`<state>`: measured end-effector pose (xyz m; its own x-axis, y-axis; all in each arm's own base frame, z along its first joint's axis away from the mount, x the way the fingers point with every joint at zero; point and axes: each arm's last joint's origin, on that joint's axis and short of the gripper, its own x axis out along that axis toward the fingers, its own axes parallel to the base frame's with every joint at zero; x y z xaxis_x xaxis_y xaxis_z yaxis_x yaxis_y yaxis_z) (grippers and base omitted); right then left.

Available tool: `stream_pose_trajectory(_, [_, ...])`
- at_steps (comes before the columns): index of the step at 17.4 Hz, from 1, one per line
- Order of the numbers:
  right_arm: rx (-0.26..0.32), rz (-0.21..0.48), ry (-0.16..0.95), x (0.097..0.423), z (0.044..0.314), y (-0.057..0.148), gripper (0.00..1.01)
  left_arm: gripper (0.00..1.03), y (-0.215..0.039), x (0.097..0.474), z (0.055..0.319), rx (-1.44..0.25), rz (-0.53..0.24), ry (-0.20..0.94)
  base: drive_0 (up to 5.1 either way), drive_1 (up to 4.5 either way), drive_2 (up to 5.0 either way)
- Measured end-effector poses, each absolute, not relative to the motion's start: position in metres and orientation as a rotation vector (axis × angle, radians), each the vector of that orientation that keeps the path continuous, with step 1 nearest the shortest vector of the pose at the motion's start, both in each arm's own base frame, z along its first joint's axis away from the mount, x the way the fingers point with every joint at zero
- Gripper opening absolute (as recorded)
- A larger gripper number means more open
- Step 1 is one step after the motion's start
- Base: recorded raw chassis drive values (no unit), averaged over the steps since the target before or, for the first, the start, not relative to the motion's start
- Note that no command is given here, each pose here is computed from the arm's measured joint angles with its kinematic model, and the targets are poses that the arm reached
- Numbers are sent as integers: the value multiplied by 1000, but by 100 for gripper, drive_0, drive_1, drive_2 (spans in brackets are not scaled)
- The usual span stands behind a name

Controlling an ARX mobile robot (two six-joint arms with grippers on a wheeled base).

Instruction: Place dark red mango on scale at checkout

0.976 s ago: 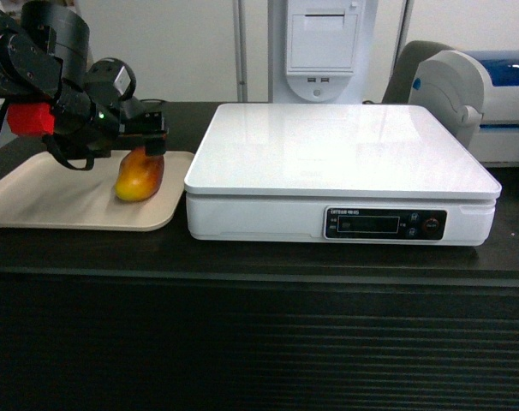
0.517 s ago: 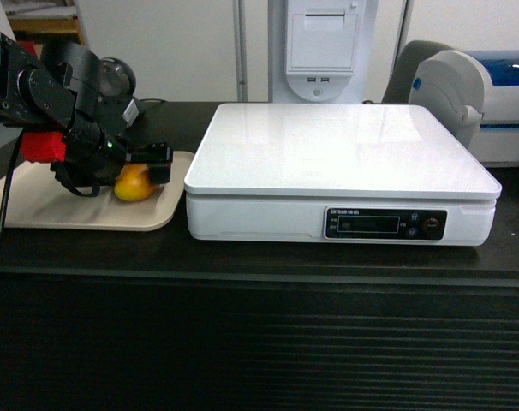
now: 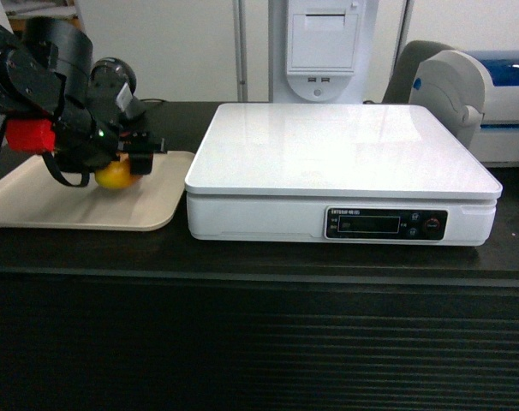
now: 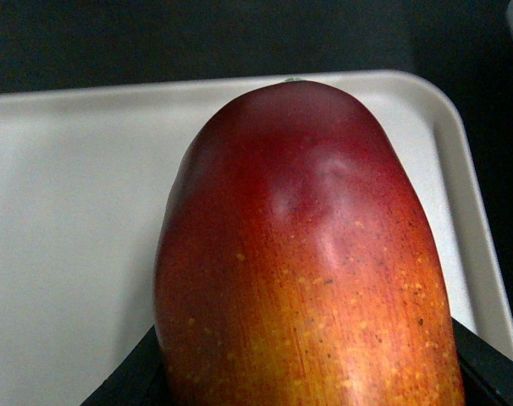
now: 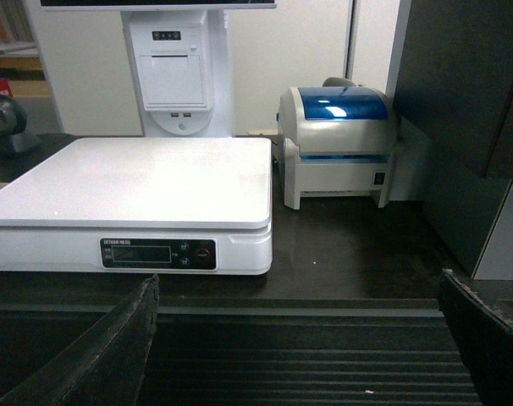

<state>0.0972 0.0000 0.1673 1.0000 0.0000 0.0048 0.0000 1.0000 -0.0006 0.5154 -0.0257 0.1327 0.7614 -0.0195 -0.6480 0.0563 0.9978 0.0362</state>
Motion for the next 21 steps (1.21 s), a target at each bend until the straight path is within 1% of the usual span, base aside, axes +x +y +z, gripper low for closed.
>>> stream_pose_trajectory(1, [-1,0,-4,97,167,0,98,60,-30,510,153,73,-32,657,0,0,0])
stream_pose_trajectory(3, [-1,0,-4,97,167,0,98,60,-52,497,198,96,-64,532,0,0,0])
stream_pose_trajectory(4, [-1,0,-4,97,167,0,98,60,-69,487,219,101,-97,474,0,0,0])
stream_pose_trajectory(5, [-1,0,-4,97,167,0,98,60,-94,473,239,107,-148,419,0,0,0])
stream_pose_trajectory(6, [-1,0,-4,97,167,0,98,60,-115,462,251,111,-196,377,0,0,0])
stream_pose_trajectory(7, [-1,0,-4,97,167,0,98,60,-137,452,258,117,-240,348,0,0,0])
stream_pose_trajectory(8, [-1,0,-4,97,167,0,98,60,-157,445,258,122,-284,340,0,0,0])
stream_pose_trajectory(10, [-1,0,-4,97,167,0,98,60,-185,438,249,120,-326,368,0,0,0])
stream_pose_trajectory(13, [-1,0,-4,97,167,0,98,60,-212,446,232,94,-351,425,0,0,0])
stream_pose_trajectory(15, [-1,0,-5,97,167,0,98,60,-236,452,222,74,-372,460,0,0,0])
stream_pose_trajectory(18, [-1,0,-4,97,167,0,98,59,-269,461,216,52,-401,490,0,0,0])
stream_pose_trajectory(21, [-1,0,-4,97,167,0,98,59,-295,470,210,48,-404,524,0,0,0])
